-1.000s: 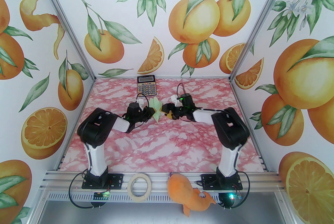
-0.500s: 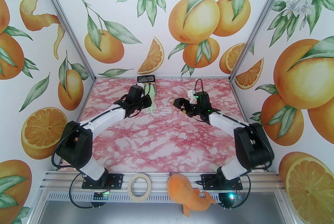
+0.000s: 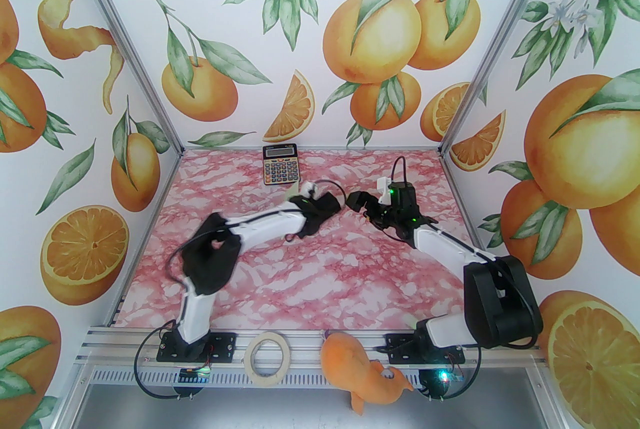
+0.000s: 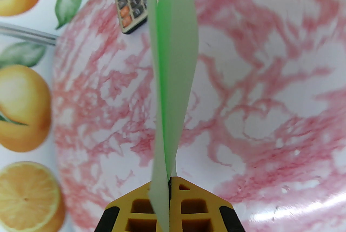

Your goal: Fold a paper plane with a square sheet of paper (fold left side to right side)

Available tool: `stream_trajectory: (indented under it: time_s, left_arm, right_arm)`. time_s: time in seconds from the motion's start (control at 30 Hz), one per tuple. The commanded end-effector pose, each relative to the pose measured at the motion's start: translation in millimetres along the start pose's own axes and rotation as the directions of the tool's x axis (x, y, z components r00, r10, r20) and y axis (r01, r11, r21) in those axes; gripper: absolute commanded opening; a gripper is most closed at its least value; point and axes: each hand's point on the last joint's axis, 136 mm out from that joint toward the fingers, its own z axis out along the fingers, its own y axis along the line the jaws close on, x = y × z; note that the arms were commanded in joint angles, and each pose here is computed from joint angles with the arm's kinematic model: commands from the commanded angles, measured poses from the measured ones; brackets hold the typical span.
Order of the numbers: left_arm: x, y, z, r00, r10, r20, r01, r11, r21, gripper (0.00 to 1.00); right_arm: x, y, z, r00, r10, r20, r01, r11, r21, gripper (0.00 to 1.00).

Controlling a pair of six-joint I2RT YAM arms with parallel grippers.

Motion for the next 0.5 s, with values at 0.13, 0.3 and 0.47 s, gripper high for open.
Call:
stream_trajectory:
  time_s: [0.13,0.3,0.47]
  left_arm:
    - [5.0,-29.4,2.6,0.998,0.057,-0.021,-0.058,0.998,-0.020,0.10]
    - [13.7,-63.9,4.8,0.996,0.078,-0.047,-0.074,0.993,0.088,0.23]
    - [20.0,-96.1,-0.8,0.996,0.046,-0.080,-0.023,0.964,0.265,0.41]
  right_arm:
    - [1.8,-10.6,-8.3,1.000,-0.015,0.018,0.014,0.999,0.045,1.00]
    - [2.1,-12.0,-7.4,1.000,-0.014,0.015,0.013,0.999,0.051,1.00]
    - [3.4,-13.8,-5.5,1.000,-0.013,0.006,0.013,0.998,0.057,1.00]
